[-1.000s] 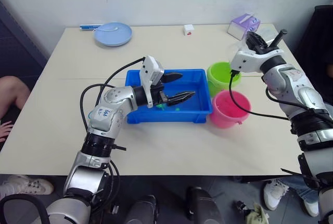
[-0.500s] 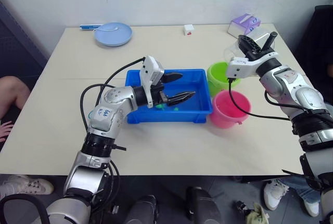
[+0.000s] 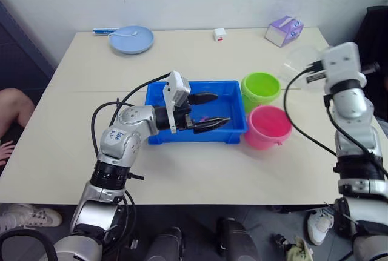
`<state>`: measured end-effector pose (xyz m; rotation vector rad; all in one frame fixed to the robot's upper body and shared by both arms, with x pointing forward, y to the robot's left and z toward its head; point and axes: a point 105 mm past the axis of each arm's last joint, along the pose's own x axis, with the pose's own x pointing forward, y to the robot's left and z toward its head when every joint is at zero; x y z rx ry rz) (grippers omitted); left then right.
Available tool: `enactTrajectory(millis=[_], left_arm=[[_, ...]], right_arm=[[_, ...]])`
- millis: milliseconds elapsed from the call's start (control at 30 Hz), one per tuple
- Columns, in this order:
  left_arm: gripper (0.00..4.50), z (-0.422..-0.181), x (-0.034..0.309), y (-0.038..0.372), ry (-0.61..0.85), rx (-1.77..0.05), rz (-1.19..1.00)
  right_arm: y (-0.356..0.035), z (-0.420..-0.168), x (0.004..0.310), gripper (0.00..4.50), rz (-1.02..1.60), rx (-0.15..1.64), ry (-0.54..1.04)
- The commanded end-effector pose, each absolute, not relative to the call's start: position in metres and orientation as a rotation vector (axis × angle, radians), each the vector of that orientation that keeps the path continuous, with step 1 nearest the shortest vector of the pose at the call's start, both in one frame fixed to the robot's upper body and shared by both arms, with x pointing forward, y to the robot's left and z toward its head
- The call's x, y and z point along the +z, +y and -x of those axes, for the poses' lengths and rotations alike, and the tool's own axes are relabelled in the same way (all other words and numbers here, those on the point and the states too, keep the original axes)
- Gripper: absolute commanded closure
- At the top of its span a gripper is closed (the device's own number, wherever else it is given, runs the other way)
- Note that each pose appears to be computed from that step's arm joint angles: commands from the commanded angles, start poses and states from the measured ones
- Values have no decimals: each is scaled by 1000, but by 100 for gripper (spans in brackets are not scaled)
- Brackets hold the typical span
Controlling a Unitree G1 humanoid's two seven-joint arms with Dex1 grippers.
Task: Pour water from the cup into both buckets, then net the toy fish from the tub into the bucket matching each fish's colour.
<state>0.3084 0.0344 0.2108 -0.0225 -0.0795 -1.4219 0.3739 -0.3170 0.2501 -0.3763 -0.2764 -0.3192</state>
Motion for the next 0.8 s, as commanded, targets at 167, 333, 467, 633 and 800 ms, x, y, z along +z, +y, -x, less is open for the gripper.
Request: enactTrajectory(millis=[167,333,467,633,800], left_arm=[[0,-285,222,40,-76,-1565,66],[0,-274,224,44,-46,-1656,75],[0,-268,222,45,-17,-1705,44],[0,-267,221,45,-20,-1711,26],[0,-267,222,44,-26,-1712,24]], right_arm=[[-347,-294,210,381,-223,-438,-264],[-349,-272,173,381,-427,-493,-233],[-346,-267,156,381,-423,-501,-202],[-348,-264,135,381,-446,-533,-186],[-346,-261,108,381,-366,-540,-139]])
